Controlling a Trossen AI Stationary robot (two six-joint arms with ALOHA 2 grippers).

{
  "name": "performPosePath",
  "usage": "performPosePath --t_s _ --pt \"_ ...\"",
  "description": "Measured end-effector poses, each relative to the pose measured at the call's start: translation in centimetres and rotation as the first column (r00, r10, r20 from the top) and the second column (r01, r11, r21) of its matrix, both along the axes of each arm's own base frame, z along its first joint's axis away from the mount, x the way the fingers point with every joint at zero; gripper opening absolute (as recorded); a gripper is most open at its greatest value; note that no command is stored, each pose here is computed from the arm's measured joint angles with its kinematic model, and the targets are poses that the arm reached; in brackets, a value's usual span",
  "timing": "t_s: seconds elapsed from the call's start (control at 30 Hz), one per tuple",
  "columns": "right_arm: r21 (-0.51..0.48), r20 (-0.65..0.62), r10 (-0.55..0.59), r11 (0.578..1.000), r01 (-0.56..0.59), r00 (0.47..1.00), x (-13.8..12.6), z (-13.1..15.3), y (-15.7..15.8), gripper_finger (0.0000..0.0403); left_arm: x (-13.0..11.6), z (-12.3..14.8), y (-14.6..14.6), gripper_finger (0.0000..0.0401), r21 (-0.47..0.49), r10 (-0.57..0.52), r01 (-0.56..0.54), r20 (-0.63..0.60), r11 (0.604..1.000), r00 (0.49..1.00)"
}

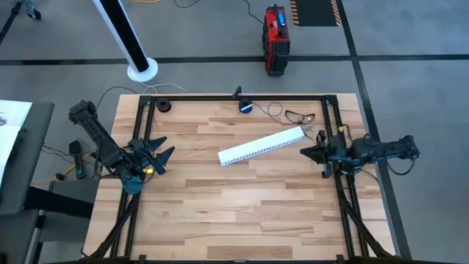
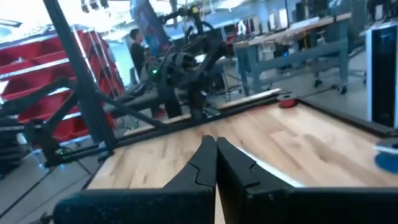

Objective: Ziptie cables
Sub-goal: Return to Home Position

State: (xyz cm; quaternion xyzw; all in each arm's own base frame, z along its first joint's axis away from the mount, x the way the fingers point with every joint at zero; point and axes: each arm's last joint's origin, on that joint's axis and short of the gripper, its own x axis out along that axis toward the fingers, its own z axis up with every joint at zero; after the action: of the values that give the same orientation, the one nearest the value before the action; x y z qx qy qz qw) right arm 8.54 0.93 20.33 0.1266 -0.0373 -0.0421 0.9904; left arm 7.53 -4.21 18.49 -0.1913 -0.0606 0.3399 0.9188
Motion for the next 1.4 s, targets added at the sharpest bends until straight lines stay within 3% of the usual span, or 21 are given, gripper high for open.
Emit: performPosePath --t_s 0.1,0.2,0.4,0.63,0.8,1.0,1.07,1.13,1.2,1.27,1.33,1.4 --pt "-0.018 -0.042 -0.009 1.0 0.009 0.999 0.5 -1.8 0.2 0.0 -0.1 -1.1 0.1 0.0336 0.035 -0.002 0.003 -0.03 0.999 1.0" --pt "-0.016 0.003 -0.022 1.0 0.022 1.0 1.0 -3.1 0.3 0.0 -0.2 -2.4 0.2 0.0336 0.045 -0.01 0.012 -0.041 0.999 0.999" --pt "-0.052 -0.01 -0.012 0.999 0.012 1.0 1.1 -3.2 0.3 0.0 0.1 -3.4 -0.7 0.0336 0.067 -0.043 0.047 -0.056 0.997 0.997" --pt "-0.161 -0.146 -0.043 0.987 0.02 0.988 1.9 -4.3 0.2 0.0 0.0 -4.1 -1.4 0.0336 0.142 -0.09 0.109 -0.134 0.984 0.987" --pt "-0.159 -0.218 -0.095 0.985 0.061 0.971 2.4 -4.9 -0.2 0.0 -0.1 -4.6 -1.8 0.0336 0.134 -0.127 0.144 -0.127 0.98 0.984" --pt "-0.169 -0.094 -0.128 0.979 0.111 0.987 2.5 -3.7 -0.4 0.0 0.3 -5.2 -1.9 0.0336 0.109 -0.099 0.109 -0.098 0.988 0.99" --pt "-0.192 -0.076 -0.134 0.974 0.117 0.988 2.5 -3.5 -0.5 0.0 0.6 -5.4 -1.7 0.0336 0.115 -0.071 0.088 -0.144 0.989 0.987" --pt "-0.201 -0.076 -0.134 0.973 0.117 0.988 2.5 -3.5 -0.5 0.0 0.8 -5.6 -1.5 0.0336 0.098 -0.061 0.082 -0.205 0.992 0.977" --pt "-0.199 -0.068 -0.133 0.973 0.118 0.989 2.5 -3.3 -0.5 0.0 1.0 -5.6 -1.4 0.0336 0.058 -0.048 0.06 -0.188 0.996 0.981" --pt "-0.191 -0.035 -0.134 0.974 0.125 0.99 2.5 -2.9 -0.5 0.0 1.6 -5.3 -1.8 0.0336 -0.101 -0.036 0.031 -0.048 0.994 0.998" --pt "-0.176 0.033 -0.133 0.975 0.137 0.991 2.4 -2.2 -0.5 0.0 2.5 -3.5 -2.3 0.0335 -0.3 0.029 0.016 0.145 0.954 0.989" --pt "-0.159 0.097 -0.132 0.976 0.146 0.987 2.3 -1.5 -0.5 0.0 2.6 -0.7 -2.6 0.0328 -0.236 0.016 0.014 0.127 0.972 0.992"
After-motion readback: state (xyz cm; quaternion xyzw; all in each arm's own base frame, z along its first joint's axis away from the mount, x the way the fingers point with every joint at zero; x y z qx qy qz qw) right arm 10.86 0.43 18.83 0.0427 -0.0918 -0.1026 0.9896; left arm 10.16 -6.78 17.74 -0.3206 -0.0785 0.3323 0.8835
